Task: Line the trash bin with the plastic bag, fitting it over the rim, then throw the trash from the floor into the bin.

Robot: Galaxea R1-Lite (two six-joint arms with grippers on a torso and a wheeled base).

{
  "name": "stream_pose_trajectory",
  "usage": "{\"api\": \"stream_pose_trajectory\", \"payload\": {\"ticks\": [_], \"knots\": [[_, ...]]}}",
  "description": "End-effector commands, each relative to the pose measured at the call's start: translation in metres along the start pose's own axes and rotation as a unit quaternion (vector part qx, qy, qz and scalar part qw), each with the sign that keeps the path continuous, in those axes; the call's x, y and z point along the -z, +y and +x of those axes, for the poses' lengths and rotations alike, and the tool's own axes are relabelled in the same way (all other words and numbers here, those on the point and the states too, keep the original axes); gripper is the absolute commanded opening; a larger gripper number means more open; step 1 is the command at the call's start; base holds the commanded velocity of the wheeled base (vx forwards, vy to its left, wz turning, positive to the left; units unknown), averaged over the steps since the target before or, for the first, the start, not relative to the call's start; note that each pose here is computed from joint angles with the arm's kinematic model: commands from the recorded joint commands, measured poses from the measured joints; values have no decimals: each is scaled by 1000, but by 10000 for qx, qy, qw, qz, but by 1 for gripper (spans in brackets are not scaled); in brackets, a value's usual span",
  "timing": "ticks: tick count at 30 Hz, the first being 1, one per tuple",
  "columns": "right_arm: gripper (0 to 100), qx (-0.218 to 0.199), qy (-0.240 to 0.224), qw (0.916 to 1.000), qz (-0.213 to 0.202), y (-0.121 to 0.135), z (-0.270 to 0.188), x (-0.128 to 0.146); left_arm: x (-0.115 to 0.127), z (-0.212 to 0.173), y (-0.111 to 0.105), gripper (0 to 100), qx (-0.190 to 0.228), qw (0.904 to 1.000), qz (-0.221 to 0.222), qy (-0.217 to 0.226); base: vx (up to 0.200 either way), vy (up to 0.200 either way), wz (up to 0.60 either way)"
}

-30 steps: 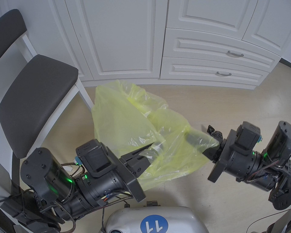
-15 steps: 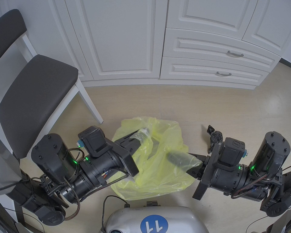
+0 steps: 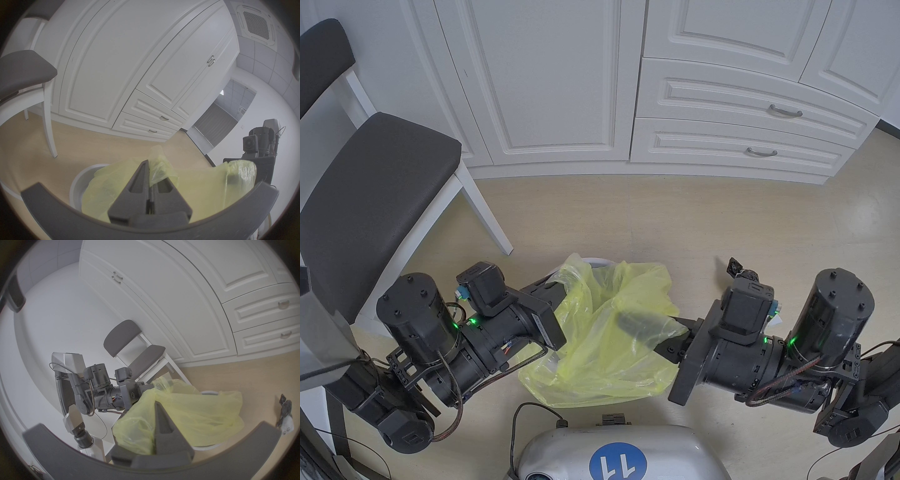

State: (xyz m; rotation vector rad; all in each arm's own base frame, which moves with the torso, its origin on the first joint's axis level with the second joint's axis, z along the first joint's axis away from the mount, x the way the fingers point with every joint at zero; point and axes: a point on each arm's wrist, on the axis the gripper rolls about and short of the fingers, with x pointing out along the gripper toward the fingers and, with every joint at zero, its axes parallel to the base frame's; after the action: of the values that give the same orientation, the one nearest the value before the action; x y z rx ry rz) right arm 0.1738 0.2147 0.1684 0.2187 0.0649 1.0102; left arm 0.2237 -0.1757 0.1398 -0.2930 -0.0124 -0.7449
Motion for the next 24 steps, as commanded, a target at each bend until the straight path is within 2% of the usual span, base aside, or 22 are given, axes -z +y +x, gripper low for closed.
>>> {"api": "stream_pose_trajectory", "payload": {"ticks": [1,11,15,19,24], "knots": [[0,-76,49,9997,229,2,10,4,-4,-7,-1,0,-3,10000,5,-40,0,0,0],[0,-183,83,9946,1013,6,31,10,-14,-32,-4,0,-79,9999,11,-109,0,0,0],[0,-60,187,9944,1042,-1,39,20,-6,-30,6,0,-253,9997,-12,58,0,0,0],[0,69,161,9944,1039,-11,39,18,9,-19,14,0,-364,9988,-78,303,0,0,0],[0,134,140,9944,1036,-21,37,16,16,-5,17,0,-372,9987,-82,333,0,0,0]]}}
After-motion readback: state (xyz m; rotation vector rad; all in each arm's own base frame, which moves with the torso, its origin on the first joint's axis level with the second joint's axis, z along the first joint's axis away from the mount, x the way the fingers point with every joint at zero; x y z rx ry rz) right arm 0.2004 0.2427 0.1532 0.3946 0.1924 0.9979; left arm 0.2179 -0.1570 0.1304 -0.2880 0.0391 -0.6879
